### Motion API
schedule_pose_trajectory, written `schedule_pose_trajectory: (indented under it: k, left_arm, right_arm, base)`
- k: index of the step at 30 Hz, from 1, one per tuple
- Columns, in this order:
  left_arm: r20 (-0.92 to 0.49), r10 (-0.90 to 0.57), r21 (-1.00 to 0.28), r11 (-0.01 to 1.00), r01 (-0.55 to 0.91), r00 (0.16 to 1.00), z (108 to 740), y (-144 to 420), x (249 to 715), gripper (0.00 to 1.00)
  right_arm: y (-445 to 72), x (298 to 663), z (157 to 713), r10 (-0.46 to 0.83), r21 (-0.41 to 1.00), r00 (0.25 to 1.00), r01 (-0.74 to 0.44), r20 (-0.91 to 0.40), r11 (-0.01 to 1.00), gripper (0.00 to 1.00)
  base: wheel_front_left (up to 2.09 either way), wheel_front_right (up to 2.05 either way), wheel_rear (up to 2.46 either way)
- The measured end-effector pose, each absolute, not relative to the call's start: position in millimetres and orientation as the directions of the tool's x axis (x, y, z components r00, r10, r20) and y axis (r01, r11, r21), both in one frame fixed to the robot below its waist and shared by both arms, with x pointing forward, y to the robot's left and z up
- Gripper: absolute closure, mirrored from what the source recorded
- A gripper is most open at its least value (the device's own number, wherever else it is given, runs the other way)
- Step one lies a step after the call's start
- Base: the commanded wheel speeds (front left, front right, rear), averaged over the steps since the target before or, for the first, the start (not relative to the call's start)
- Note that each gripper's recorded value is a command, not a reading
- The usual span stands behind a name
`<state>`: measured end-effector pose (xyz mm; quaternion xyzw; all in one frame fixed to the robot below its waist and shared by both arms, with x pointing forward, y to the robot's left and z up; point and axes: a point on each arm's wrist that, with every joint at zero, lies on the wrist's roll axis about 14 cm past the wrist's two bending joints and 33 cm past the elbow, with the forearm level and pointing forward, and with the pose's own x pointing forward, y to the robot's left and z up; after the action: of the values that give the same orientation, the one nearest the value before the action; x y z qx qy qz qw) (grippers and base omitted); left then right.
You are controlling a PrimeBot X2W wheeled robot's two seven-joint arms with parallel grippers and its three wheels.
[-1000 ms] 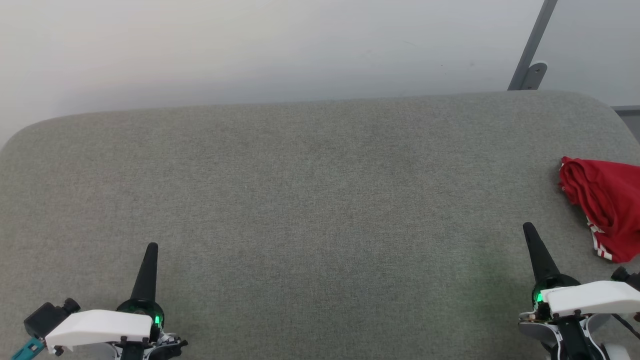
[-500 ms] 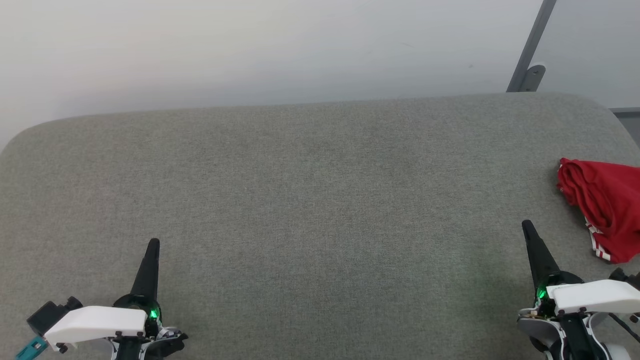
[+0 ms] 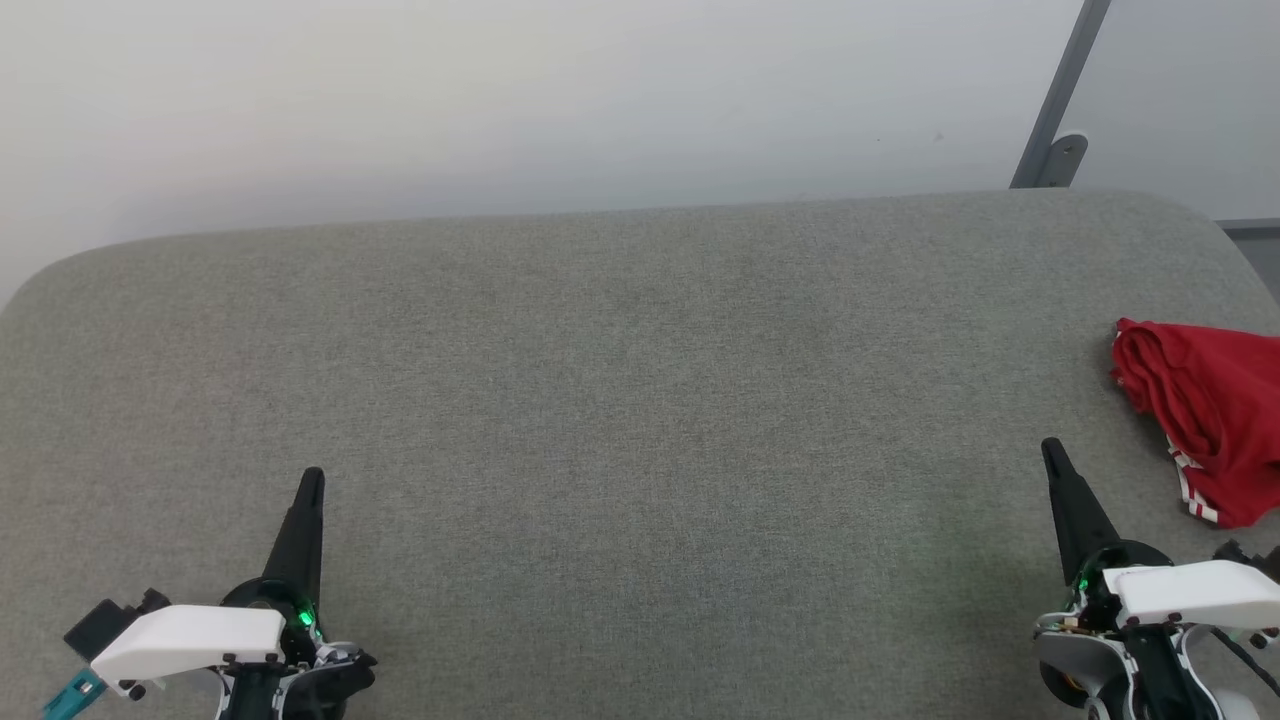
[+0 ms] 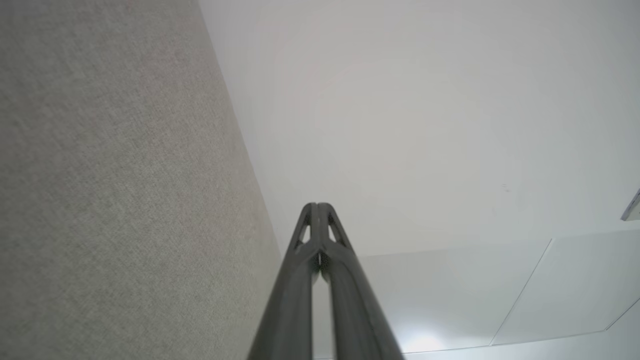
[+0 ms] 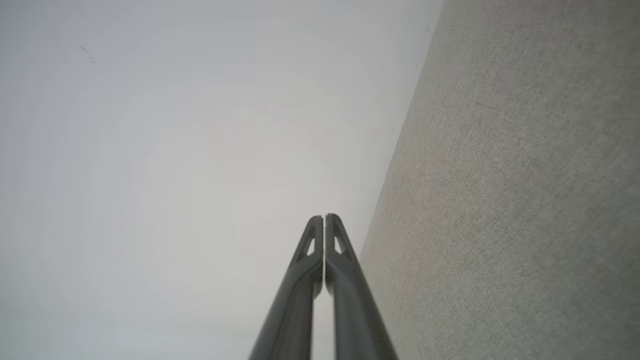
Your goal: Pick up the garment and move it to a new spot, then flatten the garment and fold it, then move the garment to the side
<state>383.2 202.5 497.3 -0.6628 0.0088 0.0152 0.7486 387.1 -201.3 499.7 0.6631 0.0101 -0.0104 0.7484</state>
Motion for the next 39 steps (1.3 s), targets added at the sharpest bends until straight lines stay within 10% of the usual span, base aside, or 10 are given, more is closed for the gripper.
schedule_pose_trajectory:
  k: [39]
  left_arm:
    - [-0.011, 0.001, -1.000, -0.005, -0.011, 1.000, 503.6, 200.1, 387.2, 1.00]
  right_arm:
    - [-200.2, 387.6, 504.9, 0.000, 1.000, 1.000, 0.008, -0.008, -0.002, 1.00]
  base:
    - [0.00, 0.00, 0.00]
